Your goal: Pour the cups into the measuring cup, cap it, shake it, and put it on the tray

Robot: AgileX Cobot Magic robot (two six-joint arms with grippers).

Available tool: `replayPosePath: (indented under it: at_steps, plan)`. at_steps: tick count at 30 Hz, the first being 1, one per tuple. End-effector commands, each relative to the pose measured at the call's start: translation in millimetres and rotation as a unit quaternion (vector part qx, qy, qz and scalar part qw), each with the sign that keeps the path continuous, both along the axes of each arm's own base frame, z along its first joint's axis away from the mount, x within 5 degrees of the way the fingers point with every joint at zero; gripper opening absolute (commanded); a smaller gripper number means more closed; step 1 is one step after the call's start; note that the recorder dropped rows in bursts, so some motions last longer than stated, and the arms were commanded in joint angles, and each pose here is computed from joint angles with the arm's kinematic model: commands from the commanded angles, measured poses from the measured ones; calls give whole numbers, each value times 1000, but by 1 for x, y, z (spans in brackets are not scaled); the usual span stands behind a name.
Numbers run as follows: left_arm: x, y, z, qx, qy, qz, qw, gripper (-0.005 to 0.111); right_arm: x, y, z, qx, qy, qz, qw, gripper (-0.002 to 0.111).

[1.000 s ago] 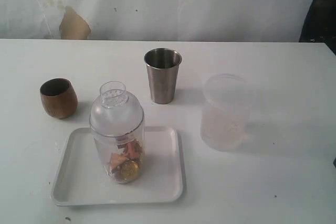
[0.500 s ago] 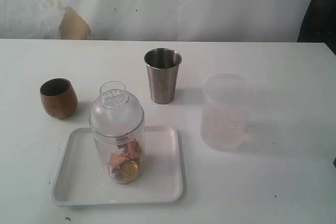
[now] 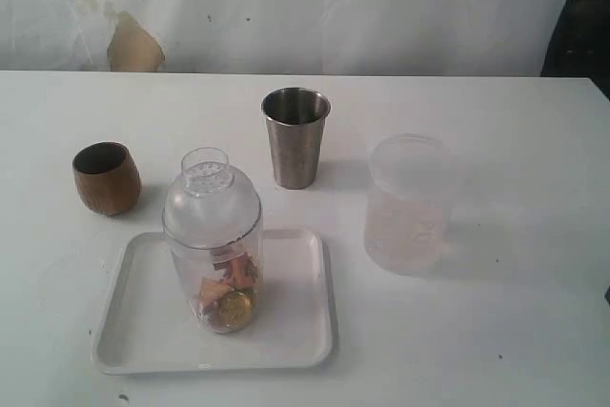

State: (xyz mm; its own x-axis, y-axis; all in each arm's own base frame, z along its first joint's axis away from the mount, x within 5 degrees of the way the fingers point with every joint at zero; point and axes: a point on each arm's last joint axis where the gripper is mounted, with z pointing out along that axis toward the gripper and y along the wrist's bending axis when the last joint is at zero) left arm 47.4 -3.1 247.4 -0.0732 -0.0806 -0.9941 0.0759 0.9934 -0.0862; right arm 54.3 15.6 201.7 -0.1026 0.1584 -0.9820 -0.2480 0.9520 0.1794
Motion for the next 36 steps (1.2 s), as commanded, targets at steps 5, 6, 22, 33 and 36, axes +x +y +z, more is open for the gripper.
replayPosePath:
  at_steps: [5,6,22,33,36]
  plan:
    - [6,-2,-45,41,33,-9,999,0,0,0,-1,4,-2,-2,1000,0]
    - [7,-2,-48,41,33,-10,999,0,0,0,-1,4,-2,-2,1000,0]
    - [8,-2,-55,47,35,-11,998,0,0,0,-1,4,-2,-2,1000,0]
    - [8,-2,-55,29,37,-10,999,0,0,0,-1,4,-2,-2,1000,0]
    - [8,-2,-55,29,37,-10,999,0,0,0,-1,4,-2,-2,1000,0]
